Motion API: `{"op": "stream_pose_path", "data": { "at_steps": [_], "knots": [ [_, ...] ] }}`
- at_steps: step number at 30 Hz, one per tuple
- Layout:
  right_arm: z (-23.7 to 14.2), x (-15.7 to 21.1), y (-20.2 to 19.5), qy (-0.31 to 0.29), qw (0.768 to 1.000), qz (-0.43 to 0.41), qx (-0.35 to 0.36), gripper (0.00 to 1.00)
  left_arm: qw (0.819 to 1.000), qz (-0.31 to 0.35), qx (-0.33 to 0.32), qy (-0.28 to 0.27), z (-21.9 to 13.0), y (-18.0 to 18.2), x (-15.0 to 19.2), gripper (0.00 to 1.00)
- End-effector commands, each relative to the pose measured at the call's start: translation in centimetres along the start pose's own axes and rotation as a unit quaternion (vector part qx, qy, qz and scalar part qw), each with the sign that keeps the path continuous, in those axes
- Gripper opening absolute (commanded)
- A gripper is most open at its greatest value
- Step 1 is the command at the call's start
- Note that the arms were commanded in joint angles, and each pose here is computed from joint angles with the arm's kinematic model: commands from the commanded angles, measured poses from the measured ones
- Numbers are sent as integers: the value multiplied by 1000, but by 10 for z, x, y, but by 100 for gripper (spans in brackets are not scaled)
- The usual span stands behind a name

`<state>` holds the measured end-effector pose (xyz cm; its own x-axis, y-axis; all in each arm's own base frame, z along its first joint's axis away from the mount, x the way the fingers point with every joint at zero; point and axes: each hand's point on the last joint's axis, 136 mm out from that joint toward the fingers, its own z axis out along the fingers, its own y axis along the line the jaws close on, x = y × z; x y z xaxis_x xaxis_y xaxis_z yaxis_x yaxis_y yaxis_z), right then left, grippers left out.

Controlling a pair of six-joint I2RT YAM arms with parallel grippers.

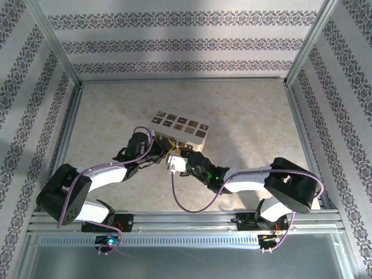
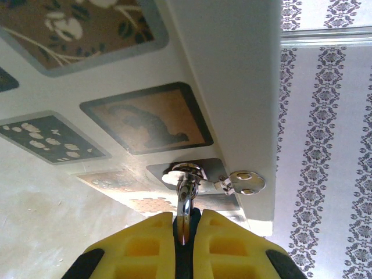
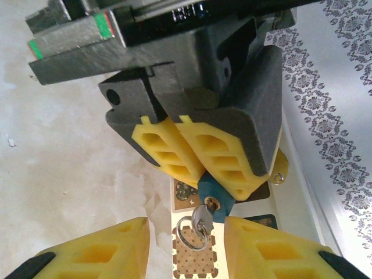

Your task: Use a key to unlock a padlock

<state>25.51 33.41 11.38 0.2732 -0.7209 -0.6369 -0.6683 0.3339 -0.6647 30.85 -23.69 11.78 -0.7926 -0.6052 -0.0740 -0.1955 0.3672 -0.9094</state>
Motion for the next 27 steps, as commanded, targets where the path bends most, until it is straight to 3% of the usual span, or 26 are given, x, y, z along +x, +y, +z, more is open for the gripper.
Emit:
{"op": "stream_pose_path", "data": {
  "at_steps": [1, 27],
  "knots": [
    [5, -6, -7, -7, 1000, 8, 8, 37, 998, 30, 48, 0, -3, -37, 0, 0],
    [16, -1, -8, 5, 1000, 16, 25, 16, 998, 28, 56, 2, -3, -40, 2, 0]
  ]
}}
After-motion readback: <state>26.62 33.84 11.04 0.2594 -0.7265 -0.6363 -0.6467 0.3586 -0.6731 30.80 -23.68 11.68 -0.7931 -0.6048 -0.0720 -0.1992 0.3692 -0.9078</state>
